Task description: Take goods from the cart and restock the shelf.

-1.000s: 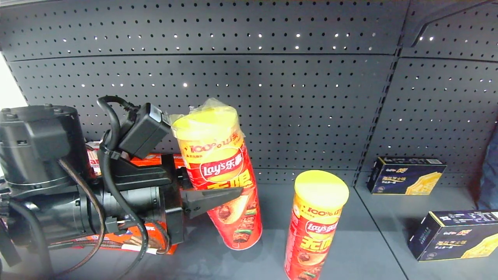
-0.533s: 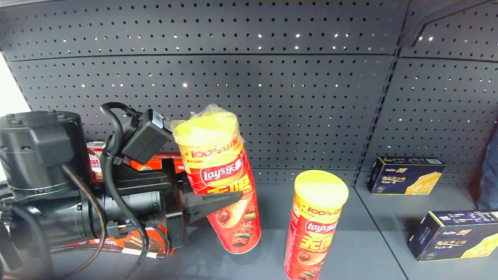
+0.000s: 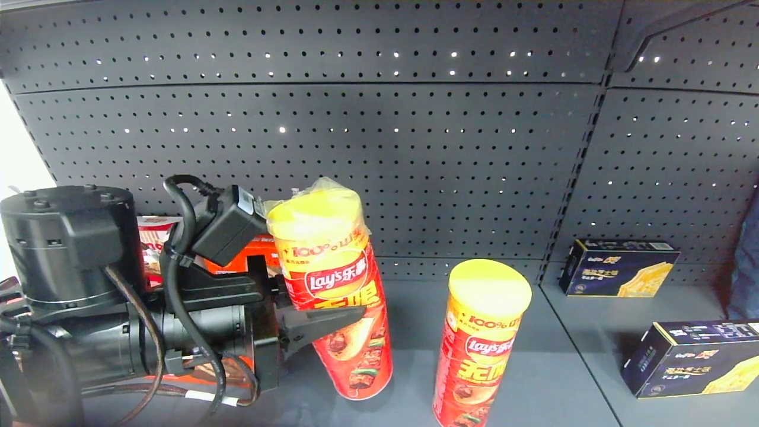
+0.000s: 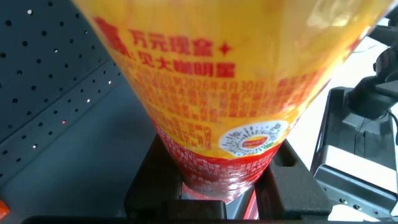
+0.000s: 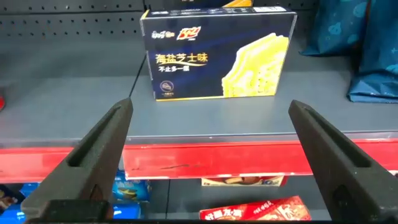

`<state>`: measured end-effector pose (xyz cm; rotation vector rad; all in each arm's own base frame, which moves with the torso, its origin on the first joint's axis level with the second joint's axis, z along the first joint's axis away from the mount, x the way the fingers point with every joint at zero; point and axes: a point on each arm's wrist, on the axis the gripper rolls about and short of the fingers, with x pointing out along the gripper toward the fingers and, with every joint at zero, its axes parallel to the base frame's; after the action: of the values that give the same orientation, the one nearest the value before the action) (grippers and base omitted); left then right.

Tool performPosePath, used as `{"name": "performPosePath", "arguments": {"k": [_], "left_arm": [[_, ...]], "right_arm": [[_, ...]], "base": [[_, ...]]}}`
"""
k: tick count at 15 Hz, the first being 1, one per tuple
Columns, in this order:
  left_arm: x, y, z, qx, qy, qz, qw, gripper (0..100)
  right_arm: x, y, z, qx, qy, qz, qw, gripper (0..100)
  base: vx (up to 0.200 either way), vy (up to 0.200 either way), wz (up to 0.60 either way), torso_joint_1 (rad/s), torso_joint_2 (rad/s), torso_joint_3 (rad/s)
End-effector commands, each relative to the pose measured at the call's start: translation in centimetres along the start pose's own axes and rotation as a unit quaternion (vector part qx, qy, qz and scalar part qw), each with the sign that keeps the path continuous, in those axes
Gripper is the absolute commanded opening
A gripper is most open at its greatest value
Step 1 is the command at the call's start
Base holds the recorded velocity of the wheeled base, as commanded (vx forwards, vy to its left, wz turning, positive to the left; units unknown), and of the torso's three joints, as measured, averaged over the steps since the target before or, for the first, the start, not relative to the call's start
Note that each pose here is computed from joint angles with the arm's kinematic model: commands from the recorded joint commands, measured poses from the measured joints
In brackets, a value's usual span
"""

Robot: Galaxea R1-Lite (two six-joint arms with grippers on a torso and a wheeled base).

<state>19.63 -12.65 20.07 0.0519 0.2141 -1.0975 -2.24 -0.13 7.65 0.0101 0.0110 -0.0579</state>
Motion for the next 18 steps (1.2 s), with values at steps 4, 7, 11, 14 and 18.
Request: {"name": "performPosePath", "arguments": {"k": [4,7,11,14,18], "left_arm": [[0.8,0.5,-0.9,-0.01,0.018,0.002,0.9998,0],[1.2,1.1,-1.1,-0.015,0.024,0.01,0.9996,0],[2.2,3.5,-1.2,-0.009,0.001,0.038,0.9992,0],[3.6,6.8,-1.0,-0.003,-0.002,0.065,0.9979,0],[4.9,8.1,-1.7,-0.008,0.009,0.065,0.9978,0]], "right_arm": [[0.0,0.0,-0.1,-0.002,0.002,0.001,1.0,100],[0.0,0.0,-0.1,-0.002,0.002,0.001,1.0,100],[0.0,0.0,-0.1,-0.002,0.002,0.001,1.0,100],[0.0,0.0,-0.1,-0.002,0.002,0.001,1.0,100],[0.0,0.0,-0.1,-0.002,0.002,0.001,1.0,100]], "base": [[0.0,0.0,0.0,0.0,0.0,0.0],[0.0,0.0,0.0,0.0,0.0,0.0],[0.0,0.0,0.0,0.0,0.0,0.0],[0.0,0.0,0.0,0.0,0.0,0.0],[0.0,0.0,0.0,0.0,0.0,0.0]]}}
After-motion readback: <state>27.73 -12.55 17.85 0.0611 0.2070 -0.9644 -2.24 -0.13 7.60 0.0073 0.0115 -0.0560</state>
